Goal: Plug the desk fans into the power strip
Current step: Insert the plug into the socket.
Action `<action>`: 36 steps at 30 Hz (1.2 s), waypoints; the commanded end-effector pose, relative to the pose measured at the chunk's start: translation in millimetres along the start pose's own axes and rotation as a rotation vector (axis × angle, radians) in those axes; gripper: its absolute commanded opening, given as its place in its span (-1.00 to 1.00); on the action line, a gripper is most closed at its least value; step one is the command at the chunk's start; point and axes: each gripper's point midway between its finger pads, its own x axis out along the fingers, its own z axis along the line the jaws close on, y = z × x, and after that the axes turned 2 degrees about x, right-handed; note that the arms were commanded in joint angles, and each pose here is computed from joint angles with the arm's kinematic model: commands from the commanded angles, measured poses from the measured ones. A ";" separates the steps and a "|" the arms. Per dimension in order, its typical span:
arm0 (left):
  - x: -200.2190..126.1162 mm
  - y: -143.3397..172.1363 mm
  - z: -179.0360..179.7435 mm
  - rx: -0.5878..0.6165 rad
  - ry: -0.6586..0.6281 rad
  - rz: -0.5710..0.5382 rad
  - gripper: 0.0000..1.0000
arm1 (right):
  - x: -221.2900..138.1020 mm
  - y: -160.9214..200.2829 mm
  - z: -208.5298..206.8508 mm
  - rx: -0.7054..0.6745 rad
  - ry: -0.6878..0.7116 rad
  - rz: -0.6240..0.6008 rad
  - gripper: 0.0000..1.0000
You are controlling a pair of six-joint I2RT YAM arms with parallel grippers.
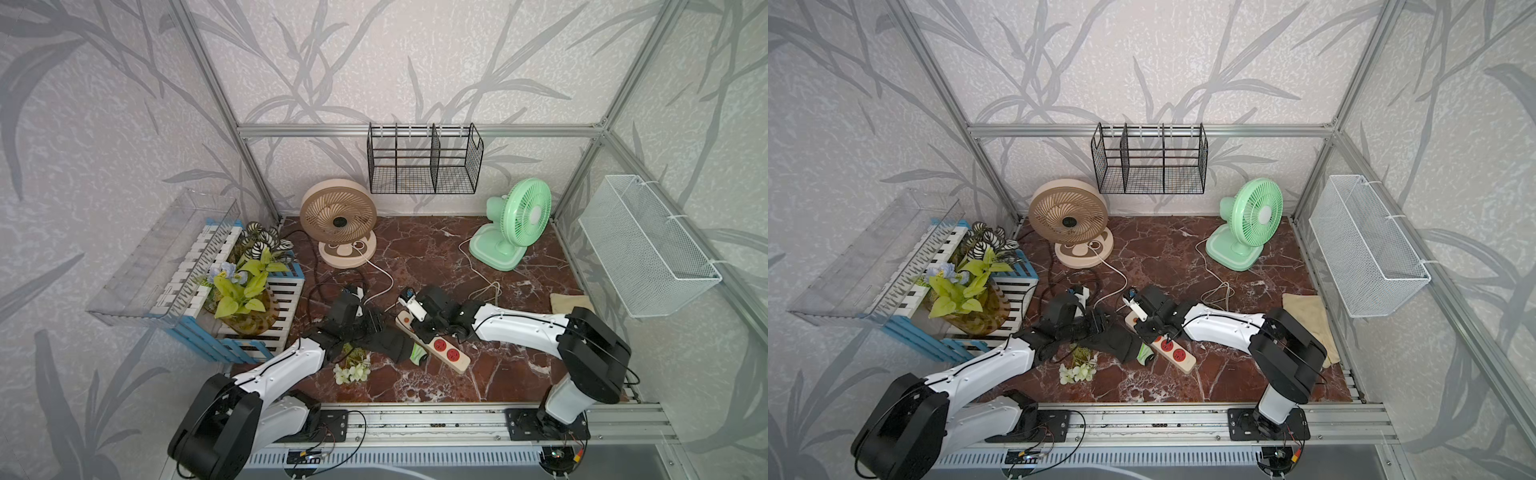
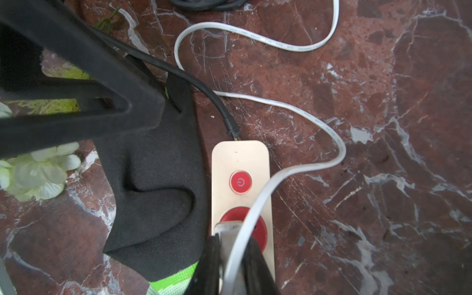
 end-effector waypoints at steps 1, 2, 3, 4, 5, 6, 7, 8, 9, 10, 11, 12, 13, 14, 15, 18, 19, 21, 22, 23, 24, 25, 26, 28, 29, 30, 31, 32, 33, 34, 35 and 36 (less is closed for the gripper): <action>9.5 -12.2 -8.2 -0.022 0.018 -0.019 0.27 | 14.8 100.8 -7.0 0.011 0.034 0.348 -1.00; 13.6 -14.0 -10.1 -0.027 0.021 -0.013 0.27 | 16.1 99.0 -7.6 0.013 0.037 0.343 -1.00; 17.4 -15.7 -12.6 -0.032 0.029 -0.009 0.26 | 18.1 96.1 -8.9 0.016 0.044 0.333 -1.00; 21.5 -17.2 -13.9 -0.039 0.032 -0.005 0.25 | 19.9 93.1 -9.9 0.018 0.048 0.322 -1.00; 25.1 -19.3 -13.8 -0.048 0.029 -0.006 0.24 | 21.8 90.1 -10.9 0.019 0.053 0.313 -1.00; 30.9 -21.0 -11.0 -0.056 0.013 -0.004 0.23 | 23.8 85.5 -12.2 0.023 0.055 0.300 -1.00; 34.9 -22.6 -7.6 -0.065 -0.004 -0.005 0.22 | 24.7 81.5 -13.2 0.027 0.056 0.289 -1.00; 38.3 -24.5 -4.8 -0.072 -0.017 -0.006 0.21 | 25.2 78.4 -14.3 0.029 0.057 0.281 -1.00; 41.1 -27.7 -2.2 -0.080 -0.029 -0.014 0.20 | 25.2 74.3 -15.1 0.029 0.058 0.269 -1.00; 43.4 -30.8 -0.9 -0.087 -0.034 -0.022 0.19 | 24.7 70.9 -15.7 0.026 0.059 0.260 -1.00; 45.1 -35.7 -0.4 -0.091 -0.037 -0.035 0.18 | 24.5 67.3 -15.7 0.023 0.058 0.249 -1.00; 46.8 -40.8 0.9 -0.096 -0.046 -0.048 0.17 | 24.1 64.2 -16.0 0.019 0.058 0.241 -1.00; 48.1 -46.8 2.3 -0.099 -0.055 -0.062 0.16 | 24.4 61.7 -16.2 0.015 0.057 0.235 -1.00; 50.3 -52.1 4.5 -0.104 -0.064 -0.071 0.14 | 25.3 59.7 -15.5 0.010 0.054 0.231 -1.00; 52.3 -58.5 5.3 -0.110 -0.067 -0.081 0.13 | 26.3 58.8 -15.2 0.006 0.053 0.229 -1.00; 59.8 -75.5 8.5 -0.117 -0.071 -0.100 0.11 | 30.4 56.9 -14.4 0.001 0.048 0.228 -1.00; 62.1 -81.1 10.1 -0.119 -0.074 -0.104 0.10 | 31.4 55.6 -14.5 0.001 0.047 0.224 -1.00; 65.7 -91.5 13.7 -0.125 -0.077 -0.111 0.09 | 32.7 51.6 -13.8 0.001 0.045 0.212 -1.00; 66.8 -96.4 15.2 -0.129 -0.077 -0.115 0.07 | 32.7 48.7 -13.2 0.001 0.042 0.204 -1.00; 66.6 -102.0 16.6 -0.132 -0.076 -0.122 0.07 | 32.2 45.6 -11.8 -0.001 0.036 0.197 -1.00; 65.8 -106.5 18.4 -0.137 -0.077 -0.129 0.06 | 31.4 42.2 -11.2 -0.002 0.033 0.189 -1.00; 64.3 -110.4 19.1 -0.139 -0.075 -0.136 0.05 | 30.2 38.9 -10.2 -0.005 0.031 0.180 -1.00; 62.4 -113.3 19.2 -0.141 -0.073 -0.141 0.05 | 28.4 35.3 -10.0 -0.007 0.031 0.171 -1.00; 58.2 -116.7 17.7 -0.144 -0.062 -0.144 0.05 | 23.9 30.0 -8.9 -0.013 0.025 0.152 -1.00; 55.1 -117.6 14.5 -0.142 -0.052 -0.146 0.05 | 21.3 28.4 -8.1 -0.014 0.020 0.143 -1.00; 52.1 -117.1 11.8 -0.140 -0.042 -0.147 0.05 | 19.2 29.3 -7.5 -0.016 0.017 0.143 -1.00; 48.8 -115.7 8.9 -0.141 -0.030 -0.145 0.06 | 17.1 31.1 -7.6 -0.016 0.016 0.145 -1.00; 45.1 -113.6 6.7 -0.142 -0.020 -0.144 0.08 | 16.1 34.3 -7.5 -0.016 0.016 0.150 -1.00; 41.4 -111.6 5.6 -0.144 -0.014 -0.145 0.10 | 15.8 39.2 -5.4 -0.019 0.013 0.161 -1.00; 37.1 -109.9 3.7 -0.145 -0.006 -0.148 0.11 | 16.1 44.8 -4.5 -0.018 0.012 0.178 -1.00; 33.6 -107.1 3.2 -0.148 -0.001 -0.149 0.13 | 16.3 49.6 -2.8 -0.014 0.010 0.194 -0.93; 30.4 -104.4 2.2 -0.153 0.007 -0.150 0.15 | 16.4 55.7 -1.9 -0.009 0.009 0.215 -0.86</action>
